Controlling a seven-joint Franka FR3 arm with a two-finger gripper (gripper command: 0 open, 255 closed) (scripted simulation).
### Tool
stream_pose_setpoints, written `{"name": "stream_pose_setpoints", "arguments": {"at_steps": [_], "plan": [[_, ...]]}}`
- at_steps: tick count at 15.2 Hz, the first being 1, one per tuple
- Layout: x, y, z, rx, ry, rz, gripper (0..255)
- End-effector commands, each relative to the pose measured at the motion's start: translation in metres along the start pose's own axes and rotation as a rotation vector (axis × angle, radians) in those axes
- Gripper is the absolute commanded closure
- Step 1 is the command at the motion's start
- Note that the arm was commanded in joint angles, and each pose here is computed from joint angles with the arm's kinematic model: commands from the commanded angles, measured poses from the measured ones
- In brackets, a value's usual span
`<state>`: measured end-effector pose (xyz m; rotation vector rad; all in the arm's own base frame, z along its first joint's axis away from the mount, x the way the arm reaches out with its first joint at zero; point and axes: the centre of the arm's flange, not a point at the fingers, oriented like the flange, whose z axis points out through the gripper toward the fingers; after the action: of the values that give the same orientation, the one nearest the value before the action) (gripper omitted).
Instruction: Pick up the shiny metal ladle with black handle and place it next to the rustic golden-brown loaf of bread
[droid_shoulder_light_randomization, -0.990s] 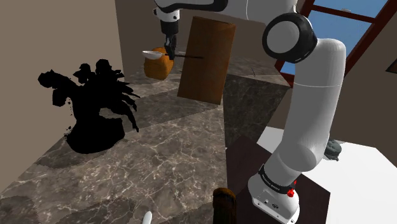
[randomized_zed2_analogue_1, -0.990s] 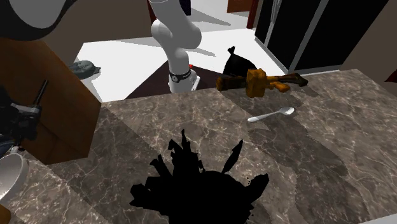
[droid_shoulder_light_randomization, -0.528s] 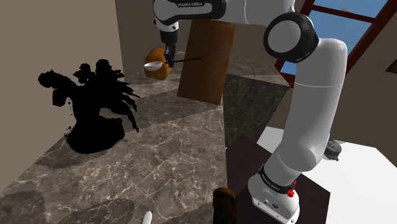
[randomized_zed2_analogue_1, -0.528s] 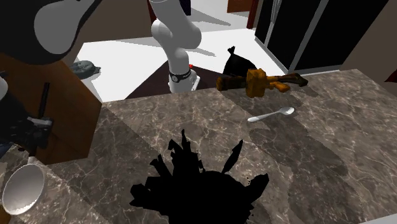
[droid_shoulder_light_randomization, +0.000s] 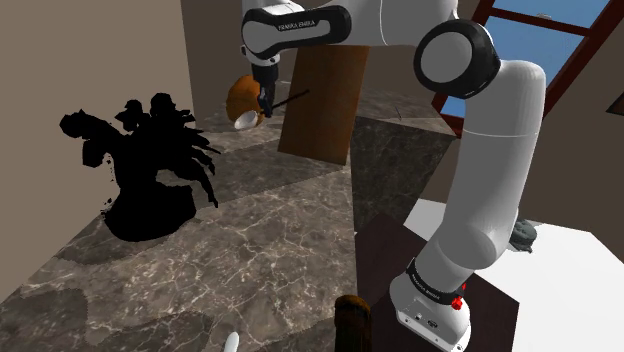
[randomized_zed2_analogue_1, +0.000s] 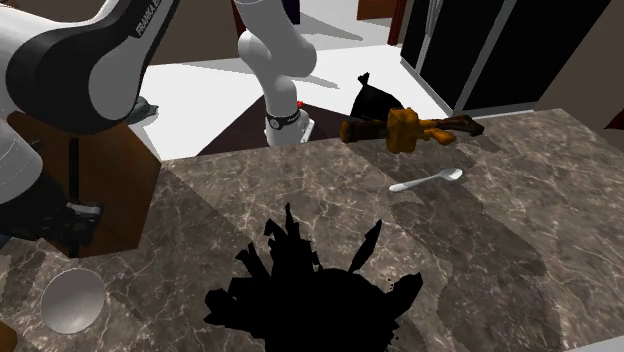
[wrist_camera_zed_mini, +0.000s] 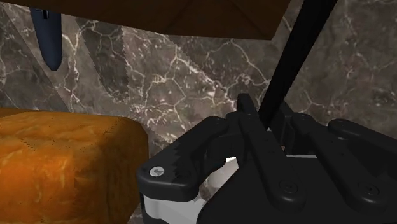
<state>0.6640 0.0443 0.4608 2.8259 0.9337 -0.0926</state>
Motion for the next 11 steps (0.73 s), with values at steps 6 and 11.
{"name": "stream_pose_setpoints", "arguments": {"at_steps": [6,11], "plan": [[0.004,-0.004,0.037,-0.001,0.0,0.001,255],[0.007,-0.008,0.063,-0.001,0.0,0.001,255]]}}
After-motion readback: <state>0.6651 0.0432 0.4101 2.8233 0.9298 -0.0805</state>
